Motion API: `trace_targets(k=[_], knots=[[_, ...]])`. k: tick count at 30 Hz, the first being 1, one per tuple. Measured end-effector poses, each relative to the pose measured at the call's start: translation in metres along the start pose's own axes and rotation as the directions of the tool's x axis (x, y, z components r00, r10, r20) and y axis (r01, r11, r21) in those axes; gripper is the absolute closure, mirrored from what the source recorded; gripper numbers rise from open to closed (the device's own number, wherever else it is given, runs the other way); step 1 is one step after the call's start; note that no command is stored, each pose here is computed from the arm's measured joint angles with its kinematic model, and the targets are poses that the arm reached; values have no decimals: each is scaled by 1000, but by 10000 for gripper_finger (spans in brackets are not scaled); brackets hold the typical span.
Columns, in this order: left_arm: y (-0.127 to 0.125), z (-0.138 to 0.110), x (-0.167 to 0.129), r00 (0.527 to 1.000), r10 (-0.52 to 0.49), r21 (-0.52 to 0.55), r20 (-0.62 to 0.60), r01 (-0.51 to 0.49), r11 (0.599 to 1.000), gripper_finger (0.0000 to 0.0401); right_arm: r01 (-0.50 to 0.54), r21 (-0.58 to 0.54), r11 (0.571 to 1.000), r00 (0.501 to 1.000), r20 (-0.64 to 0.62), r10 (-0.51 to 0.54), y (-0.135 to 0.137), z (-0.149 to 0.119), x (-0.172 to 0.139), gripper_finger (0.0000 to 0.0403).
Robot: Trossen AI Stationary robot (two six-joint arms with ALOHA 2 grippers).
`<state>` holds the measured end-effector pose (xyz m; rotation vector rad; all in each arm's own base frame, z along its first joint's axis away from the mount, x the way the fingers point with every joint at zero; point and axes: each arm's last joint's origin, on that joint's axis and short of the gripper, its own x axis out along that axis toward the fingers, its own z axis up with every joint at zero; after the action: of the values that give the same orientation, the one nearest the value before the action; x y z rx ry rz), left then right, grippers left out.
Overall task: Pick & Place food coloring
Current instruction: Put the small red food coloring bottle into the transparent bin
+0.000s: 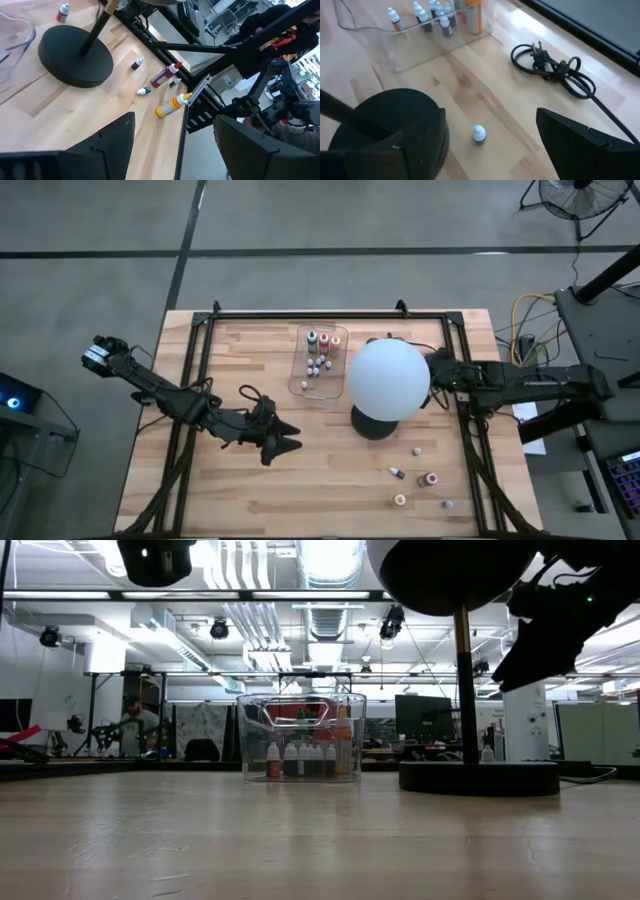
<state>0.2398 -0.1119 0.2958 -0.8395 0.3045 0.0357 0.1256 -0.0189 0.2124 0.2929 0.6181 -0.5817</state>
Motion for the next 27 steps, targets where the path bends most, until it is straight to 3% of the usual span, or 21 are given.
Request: trace_targets(k=[14, 27], knots=[[0, 0, 0, 1000, -8, -3, -8, 8, 1000, 160, 30, -2, 1000, 995, -97, -30, -12, 4, 28, 101], [-1, -1, 0, 1000, -19, 0, -23, 19, 1000, 160, 24, 117, 993, 986, -166, -4, -17, -2, 31, 101]])
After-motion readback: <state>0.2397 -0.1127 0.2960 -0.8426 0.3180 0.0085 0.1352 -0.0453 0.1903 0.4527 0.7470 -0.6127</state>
